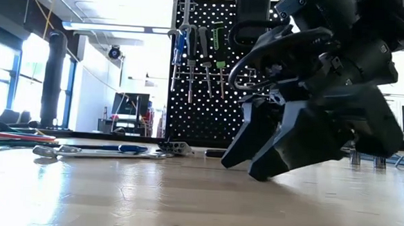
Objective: Hang tools onto peg board
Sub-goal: Put the socket into the black bin on the peg board
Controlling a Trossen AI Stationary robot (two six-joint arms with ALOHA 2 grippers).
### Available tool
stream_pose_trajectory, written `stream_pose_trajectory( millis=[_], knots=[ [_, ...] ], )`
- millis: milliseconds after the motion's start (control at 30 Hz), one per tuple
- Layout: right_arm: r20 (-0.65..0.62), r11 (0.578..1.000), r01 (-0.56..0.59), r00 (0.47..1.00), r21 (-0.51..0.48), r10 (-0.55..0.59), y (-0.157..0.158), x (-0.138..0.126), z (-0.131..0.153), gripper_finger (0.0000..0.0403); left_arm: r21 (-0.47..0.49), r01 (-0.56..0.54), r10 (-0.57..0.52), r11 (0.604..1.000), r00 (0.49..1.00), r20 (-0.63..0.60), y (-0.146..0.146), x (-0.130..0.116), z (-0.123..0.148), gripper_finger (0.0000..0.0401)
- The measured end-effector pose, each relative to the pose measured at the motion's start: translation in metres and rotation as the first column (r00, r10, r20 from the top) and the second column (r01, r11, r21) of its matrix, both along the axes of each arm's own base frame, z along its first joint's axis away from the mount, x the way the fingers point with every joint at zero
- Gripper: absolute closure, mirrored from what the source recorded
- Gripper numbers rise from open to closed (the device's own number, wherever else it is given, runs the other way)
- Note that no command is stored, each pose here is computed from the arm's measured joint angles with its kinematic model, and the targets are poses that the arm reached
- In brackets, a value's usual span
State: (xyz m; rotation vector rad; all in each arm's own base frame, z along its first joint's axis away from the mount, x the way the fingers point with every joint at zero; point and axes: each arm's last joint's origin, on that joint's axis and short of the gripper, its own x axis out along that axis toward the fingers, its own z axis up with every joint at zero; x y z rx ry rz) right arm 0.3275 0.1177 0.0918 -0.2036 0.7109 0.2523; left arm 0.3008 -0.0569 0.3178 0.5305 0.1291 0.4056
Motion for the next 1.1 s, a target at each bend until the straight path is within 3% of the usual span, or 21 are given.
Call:
stream_pose_trajectory(
  millis=[267, 633, 1100],
  knots=[
    [0.001, 0.998, 0.066, 0.998, 0.003, -0.066, -0.011, 0.004, 0.000, 0.0176, 0.050, 0.045, -0.051, 0.998, 0.990, 0.130, 0.054, -0.005, 0.044, 0.0328],
    [0.006, 0.991, 0.127, 0.992, 0.035, -0.127, -0.022, 0.008, 0.001, 0.0176, 0.145, 0.105, -0.131, 0.984, 0.974, 0.185, 0.108, 0.017, 0.108, 0.0328],
    [0.008, 0.992, 0.120, 0.993, 0.042, -0.120, -0.023, 0.009, 0.001, 0.0176, 0.042, 0.141, -0.146, 0.989, 0.970, 0.194, 0.184, 0.077, 0.120, 0.0328]
  ],
)
